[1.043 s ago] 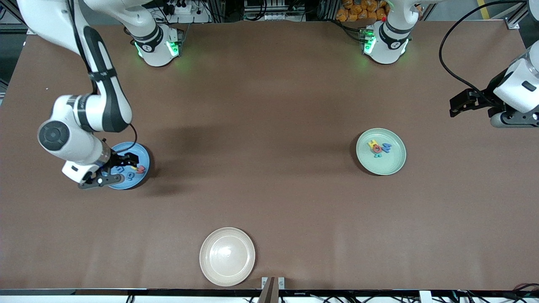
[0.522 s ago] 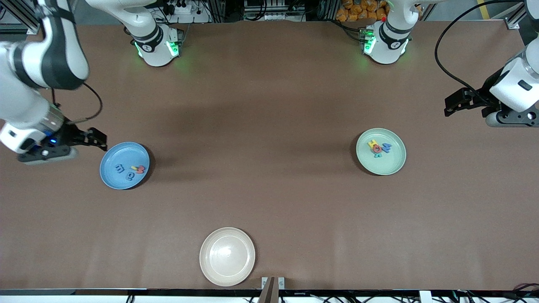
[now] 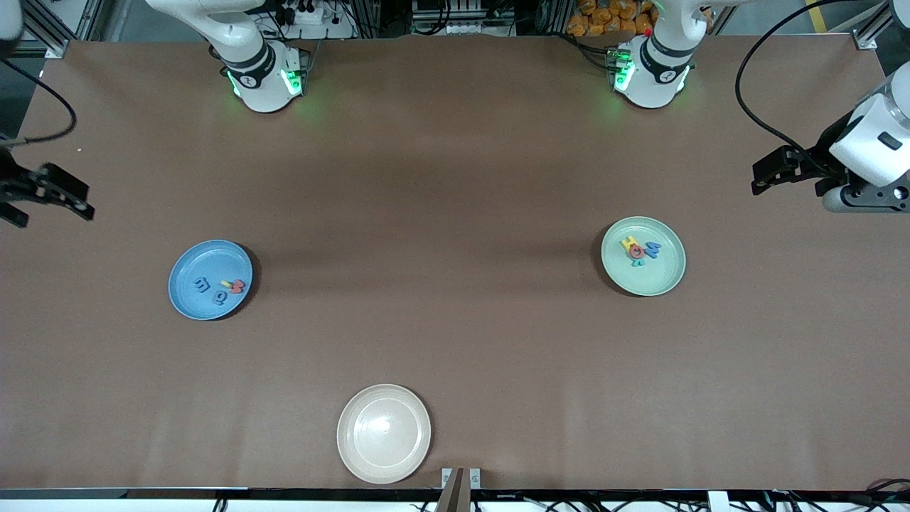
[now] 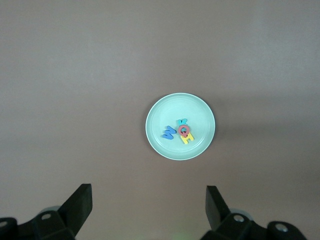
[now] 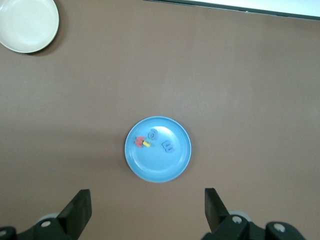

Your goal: Sort upper and lower case letters into plates

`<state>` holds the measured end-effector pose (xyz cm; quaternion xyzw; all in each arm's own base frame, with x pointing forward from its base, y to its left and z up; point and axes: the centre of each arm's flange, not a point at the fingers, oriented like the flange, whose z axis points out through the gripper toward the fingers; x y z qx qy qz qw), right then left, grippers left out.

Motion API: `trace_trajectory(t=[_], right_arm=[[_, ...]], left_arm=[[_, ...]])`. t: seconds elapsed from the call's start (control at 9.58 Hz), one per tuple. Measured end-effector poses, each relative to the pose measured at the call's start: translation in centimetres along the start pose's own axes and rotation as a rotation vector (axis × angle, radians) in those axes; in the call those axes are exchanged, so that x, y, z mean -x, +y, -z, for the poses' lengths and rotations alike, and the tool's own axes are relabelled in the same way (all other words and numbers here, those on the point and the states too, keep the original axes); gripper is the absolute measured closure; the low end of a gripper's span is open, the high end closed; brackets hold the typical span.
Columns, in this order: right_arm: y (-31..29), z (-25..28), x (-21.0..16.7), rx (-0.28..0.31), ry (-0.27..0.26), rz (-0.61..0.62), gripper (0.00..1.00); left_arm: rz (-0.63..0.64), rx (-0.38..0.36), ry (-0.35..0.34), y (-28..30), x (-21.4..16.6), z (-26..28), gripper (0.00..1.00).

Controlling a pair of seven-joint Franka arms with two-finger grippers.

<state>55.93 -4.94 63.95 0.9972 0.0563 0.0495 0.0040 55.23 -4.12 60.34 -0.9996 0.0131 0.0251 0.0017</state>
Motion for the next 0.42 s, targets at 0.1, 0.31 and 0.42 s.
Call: trace_trajectory(t=[0.1, 0.31, 0.42], right_arm=[[-0.01, 1.79, 0.33, -0.001, -0.003, -0.003, 0.0], [0.21, 2.54, 0.67, -0.003, -0.016, -0.03, 0.0], [0.15, 2.44, 0.63, -0.003, -0.021, -0.038, 0.0]], left_arm=[[0.001, 0.0, -0.004, -0.03, 0.04, -0.03, 0.0], [0.002, 0.0, -0.005, -0.09, 0.05, -0.04, 0.0], [0.002, 0.001, -0.006, -0.05, 0.06, -0.04, 0.0]])
